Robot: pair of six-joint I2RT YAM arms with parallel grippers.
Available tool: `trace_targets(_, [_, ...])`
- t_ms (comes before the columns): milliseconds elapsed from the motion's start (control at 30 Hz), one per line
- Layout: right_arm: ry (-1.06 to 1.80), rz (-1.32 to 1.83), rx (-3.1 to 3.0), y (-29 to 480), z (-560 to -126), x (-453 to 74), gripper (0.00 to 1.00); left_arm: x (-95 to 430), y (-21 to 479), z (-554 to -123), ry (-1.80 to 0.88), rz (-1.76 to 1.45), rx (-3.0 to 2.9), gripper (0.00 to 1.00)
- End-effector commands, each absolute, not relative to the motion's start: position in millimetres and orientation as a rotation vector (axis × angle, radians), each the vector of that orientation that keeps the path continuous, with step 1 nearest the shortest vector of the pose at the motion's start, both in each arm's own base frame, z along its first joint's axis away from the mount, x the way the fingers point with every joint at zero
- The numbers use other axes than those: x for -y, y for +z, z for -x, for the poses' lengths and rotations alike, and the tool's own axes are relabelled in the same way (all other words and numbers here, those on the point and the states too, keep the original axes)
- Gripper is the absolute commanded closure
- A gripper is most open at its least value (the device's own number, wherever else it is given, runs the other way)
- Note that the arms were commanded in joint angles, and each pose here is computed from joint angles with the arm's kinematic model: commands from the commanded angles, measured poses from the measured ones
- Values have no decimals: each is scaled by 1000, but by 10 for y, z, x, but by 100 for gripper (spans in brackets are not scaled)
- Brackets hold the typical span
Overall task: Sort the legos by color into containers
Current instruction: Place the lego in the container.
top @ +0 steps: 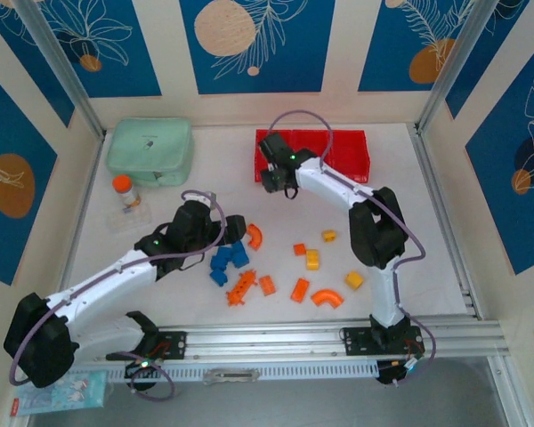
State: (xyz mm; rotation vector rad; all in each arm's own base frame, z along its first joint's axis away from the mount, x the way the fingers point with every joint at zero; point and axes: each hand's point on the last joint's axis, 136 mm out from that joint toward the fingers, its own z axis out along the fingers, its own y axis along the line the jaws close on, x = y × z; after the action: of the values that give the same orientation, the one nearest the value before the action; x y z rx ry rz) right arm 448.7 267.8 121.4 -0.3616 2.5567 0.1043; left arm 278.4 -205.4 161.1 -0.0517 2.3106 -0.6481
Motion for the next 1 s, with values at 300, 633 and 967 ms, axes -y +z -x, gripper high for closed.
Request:
trace_targets(300, [71,274,-2490,1206,-5344,-2712,72,1985,1746,-3116,-633,66,-2288,1])
trace_targets(633, [96,285,-2497,1155,-5544,-2740,50,1946,1708,-3172,-631,69,-2298,1])
trace_targets(967, [220,272,-2462,1684,-5127,-2769,42,1984,1787,-3099,-669,42,-2316,1])
